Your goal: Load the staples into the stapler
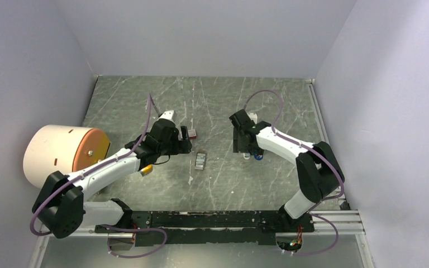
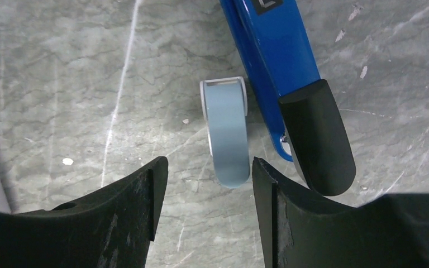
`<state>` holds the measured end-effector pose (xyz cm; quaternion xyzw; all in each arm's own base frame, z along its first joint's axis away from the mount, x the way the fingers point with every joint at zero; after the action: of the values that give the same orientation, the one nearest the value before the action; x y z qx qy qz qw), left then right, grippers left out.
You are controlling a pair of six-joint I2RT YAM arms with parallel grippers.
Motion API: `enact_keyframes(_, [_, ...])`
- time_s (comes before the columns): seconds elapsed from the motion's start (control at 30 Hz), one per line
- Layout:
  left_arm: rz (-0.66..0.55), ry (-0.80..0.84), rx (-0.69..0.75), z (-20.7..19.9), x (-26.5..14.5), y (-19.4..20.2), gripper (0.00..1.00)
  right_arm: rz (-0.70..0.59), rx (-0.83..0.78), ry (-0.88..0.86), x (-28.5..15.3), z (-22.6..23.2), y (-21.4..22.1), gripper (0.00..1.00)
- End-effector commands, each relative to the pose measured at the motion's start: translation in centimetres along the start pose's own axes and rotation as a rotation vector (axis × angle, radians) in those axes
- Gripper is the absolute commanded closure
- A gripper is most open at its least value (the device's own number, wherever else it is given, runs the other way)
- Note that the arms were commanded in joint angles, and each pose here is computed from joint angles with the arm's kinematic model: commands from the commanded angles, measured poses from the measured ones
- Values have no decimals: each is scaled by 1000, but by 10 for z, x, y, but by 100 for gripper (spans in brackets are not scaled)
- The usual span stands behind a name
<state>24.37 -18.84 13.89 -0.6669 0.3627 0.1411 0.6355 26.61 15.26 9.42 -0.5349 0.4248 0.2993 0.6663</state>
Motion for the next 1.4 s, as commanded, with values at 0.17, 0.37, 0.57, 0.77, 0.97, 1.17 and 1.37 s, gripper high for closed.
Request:
enact_keyframes(0.17, [-43,251,59,-34,0,-16,10,60,11,-41,12,-7,12,58])
enact_keyframes(0.37, [-24,576,54,-74,-2,-8,12,13,25,-127,4,0,6,77])
enact_keyframes(0.57, [9,667,-10,-94,2,-1,13,16,89,-305,-10,16,10,81])
enact_keyframes(0.77, [16,732,-119,-110,3,13,21,48,227,-519,-37,33,16,82])
enact_keyframes(0.97, [-75,752,-214,-110,-2,23,32,98,406,-714,-74,48,15,83])
enact_keyframes(1.17, [-170,781,-252,-115,-8,10,32,171,500,-845,-96,57,17,84])
enact_keyframes(1.37, [-233,707,-229,-111,-1,-1,31,204,515,-878,-103,61,17,84])
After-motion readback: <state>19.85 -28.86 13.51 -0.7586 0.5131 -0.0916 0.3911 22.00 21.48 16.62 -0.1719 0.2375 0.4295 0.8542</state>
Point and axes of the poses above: each gripper's point midway between its finger pads, its own x axis out along the fingers, its own z axis along the line the jaws close on, y = z × x, the point moved 5 cm from there along -x, back along the fingers, and after that the axes turned 14 degrees about x, right-handed, at the moved point
